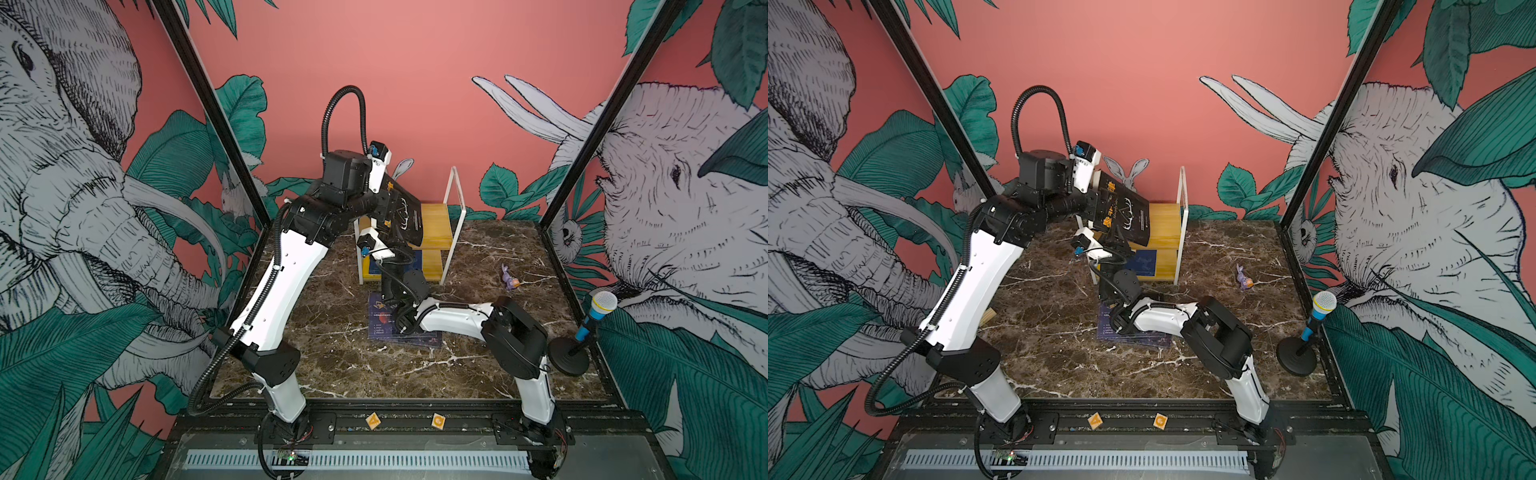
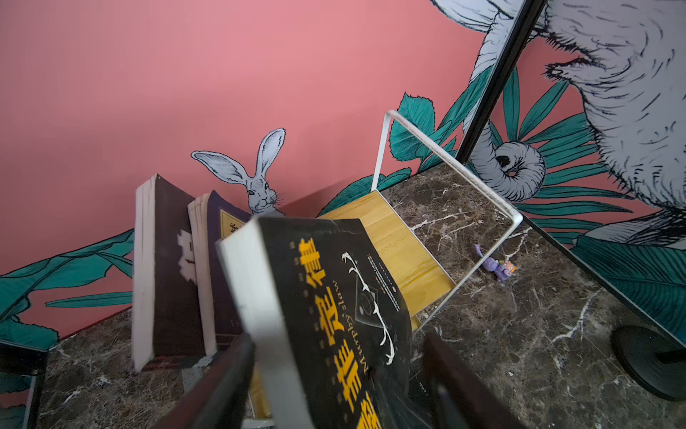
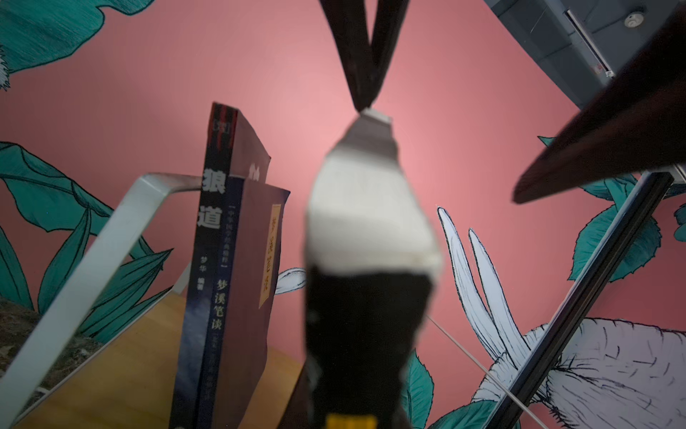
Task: Stacking books/files
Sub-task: Pick up the book from the books, then place the book on the bookshelf.
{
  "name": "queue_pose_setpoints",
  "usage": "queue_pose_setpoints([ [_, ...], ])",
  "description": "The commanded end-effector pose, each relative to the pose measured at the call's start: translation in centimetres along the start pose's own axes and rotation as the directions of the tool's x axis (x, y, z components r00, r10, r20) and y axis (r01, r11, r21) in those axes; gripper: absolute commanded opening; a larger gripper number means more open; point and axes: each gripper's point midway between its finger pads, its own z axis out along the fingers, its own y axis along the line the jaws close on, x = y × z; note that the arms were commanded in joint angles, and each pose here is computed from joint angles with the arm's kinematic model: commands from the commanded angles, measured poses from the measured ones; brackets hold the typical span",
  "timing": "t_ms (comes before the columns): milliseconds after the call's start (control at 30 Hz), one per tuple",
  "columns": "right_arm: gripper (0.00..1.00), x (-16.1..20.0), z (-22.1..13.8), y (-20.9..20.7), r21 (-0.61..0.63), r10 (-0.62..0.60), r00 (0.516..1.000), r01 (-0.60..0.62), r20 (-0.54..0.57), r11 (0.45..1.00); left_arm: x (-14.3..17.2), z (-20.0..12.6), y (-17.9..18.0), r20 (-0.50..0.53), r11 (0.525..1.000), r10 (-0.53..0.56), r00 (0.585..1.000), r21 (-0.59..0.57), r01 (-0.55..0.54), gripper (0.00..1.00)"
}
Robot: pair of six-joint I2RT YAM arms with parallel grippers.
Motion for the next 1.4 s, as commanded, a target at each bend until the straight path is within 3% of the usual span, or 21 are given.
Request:
queue_pose_setpoints([
  [0,0.0,-1.8,0.3,-4.3,0.078,0.115,0.993,-0.117,0.028,0.99,-5.3,-6.0,0.1,0.188,1.0,0.028,0.982,-0.014,-0.026,0.91],
  [100,0.0,-2.2,0.3,-5.2,0.09,0.151,0.988,-0.154,0.032,0.984,-7.1,-8.8,0.3,0.253,0.997,0.079,0.964,-0.039,-0.071,0.99],
  [267,0.0,-3.6,0.7,-8.0,0.132,0.282,0.958,-0.286,0.05,0.949,-7.5,-12.5,2.3,0.271,0.978,0.178,0.946,-0.156,-0.14,0.99],
  [367,0.0,-4.4,1.1,-9.2,0.143,0.358,0.932,-0.363,0.059,0.921,-6.4,-13.5,5.2,0.251,0.979,0.127,0.96,-0.187,-0.08,0.99],
  [433,0.0,-5.2,1.5,-9.7,0.132,0.408,0.911,-0.412,0.059,0.901,-5.1,-13.9,7.4,0.228,0.975,0.086,0.97,-0.221,-0.035,0.99],
  [567,0.0,-6.3,2.5,-10.0,0.116,0.481,0.876,-0.483,0.043,0.868,-1.9,-13.6,9.4,0.111,0.934,0.18,0.977,-0.331,-0.134,1.0],
  [700,0.0,-6.0,3.9,-10.5,0.115,0.578,0.816,-0.574,-0.002,0.81,1.6,-13.1,11.4,0.023,0.901,0.193,0.981,-0.4,-0.168,1.0],
  [833,0.0,-4.0,5.5,-11.0,0.134,0.691,0.721,-0.681,-0.047,0.72,5.3,-12.8,13.1,-0.032,0.899,0.133,0.991,-0.417,-0.134,1.0],
  [933,0.0,-3.1,6.4,-10.9,0.136,0.73,0.68,-0.718,-0.069,0.682,8.3,-12.4,14.2,-0.058,0.9,0.077,0.995,-0.427,-0.094,1.0],
  [1133,0.0,-2.0,7.9,-9.4,0.109,0.746,0.655,-0.738,-0.124,0.666,14.7,-10.6,14.9,-0.074,0.931,-0.104,0.992,-0.359,0.071,1.0],
  [1367,0.0,-1.3,9.2,-6.9,0.082,0.753,0.635,-0.753,-0.173,0.653,19.0,-10.6,15.6,-0.126,0.922,-0.136,0.983,-0.378,0.079,1.0],
])
